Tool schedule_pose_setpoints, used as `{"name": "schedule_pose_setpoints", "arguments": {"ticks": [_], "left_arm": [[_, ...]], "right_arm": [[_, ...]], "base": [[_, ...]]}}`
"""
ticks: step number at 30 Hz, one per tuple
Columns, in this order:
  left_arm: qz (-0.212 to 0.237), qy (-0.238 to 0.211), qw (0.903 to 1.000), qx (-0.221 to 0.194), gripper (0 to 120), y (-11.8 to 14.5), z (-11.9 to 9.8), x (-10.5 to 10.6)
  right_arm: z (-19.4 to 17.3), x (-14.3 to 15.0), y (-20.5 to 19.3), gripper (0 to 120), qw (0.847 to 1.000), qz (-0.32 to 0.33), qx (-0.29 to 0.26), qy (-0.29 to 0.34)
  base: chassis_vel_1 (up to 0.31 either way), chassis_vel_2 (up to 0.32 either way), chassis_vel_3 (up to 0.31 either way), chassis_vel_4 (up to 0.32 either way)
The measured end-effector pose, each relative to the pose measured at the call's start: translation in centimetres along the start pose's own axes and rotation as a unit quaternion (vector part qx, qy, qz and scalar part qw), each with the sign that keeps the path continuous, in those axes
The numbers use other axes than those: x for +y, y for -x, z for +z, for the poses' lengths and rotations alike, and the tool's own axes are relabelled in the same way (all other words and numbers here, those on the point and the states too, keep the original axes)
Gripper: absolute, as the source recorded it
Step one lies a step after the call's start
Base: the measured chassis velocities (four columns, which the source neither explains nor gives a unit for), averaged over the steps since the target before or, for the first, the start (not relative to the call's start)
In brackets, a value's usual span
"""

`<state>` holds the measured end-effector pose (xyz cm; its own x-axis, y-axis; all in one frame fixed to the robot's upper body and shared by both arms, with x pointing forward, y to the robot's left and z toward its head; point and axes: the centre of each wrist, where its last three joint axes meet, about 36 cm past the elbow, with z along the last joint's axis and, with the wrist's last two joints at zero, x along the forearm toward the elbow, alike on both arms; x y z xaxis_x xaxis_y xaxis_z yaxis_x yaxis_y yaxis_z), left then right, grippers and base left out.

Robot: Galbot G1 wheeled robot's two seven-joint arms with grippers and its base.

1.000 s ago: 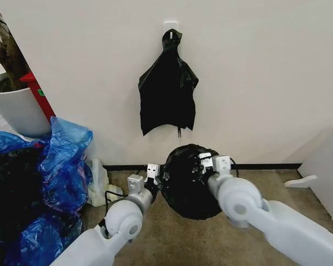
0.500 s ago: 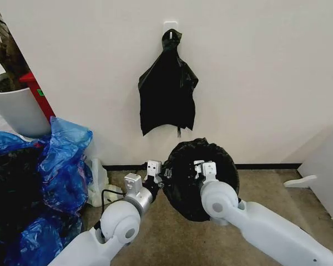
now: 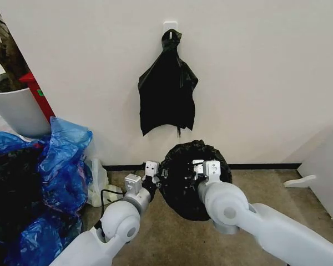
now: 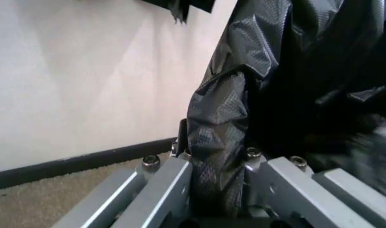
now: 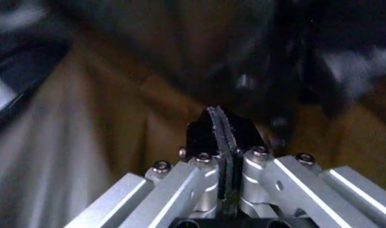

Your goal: Place the garbage bag over the trash bin.

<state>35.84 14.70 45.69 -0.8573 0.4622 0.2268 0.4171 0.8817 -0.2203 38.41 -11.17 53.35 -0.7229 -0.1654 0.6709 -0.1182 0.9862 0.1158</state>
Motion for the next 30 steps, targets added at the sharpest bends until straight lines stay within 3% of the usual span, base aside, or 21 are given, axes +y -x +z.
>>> {"name": "schedule_pose_setpoints", "arguments": {"ticks": [8, 18, 30], "left_arm": [[0.019, 0.009, 0.9997, -0.010, 2, -2.5, -0.2, -0.5], [0.043, 0.012, 0.9986, -0.029, 2, -4.3, -1.0, -1.2], [0.017, 0.008, 0.9996, -0.021, 2, -2.8, -0.1, -0.4]], "right_arm": [[-0.8, -0.2, 4.9, 0, 0.999, 0.040, 0.012, 0.024], [-1.4, -0.7, 6.5, 0, 0.998, 0.055, 0.020, 0.030], [-1.0, 0.0, 1.9, 0, 1.000, 0.005, 0.017, 0.019]], "base": [[0.000, 0.000, 0.000, 0.000], [0.000, 0.000, 0.000, 0.000], [0.000, 0.000, 0.000, 0.000]]}}
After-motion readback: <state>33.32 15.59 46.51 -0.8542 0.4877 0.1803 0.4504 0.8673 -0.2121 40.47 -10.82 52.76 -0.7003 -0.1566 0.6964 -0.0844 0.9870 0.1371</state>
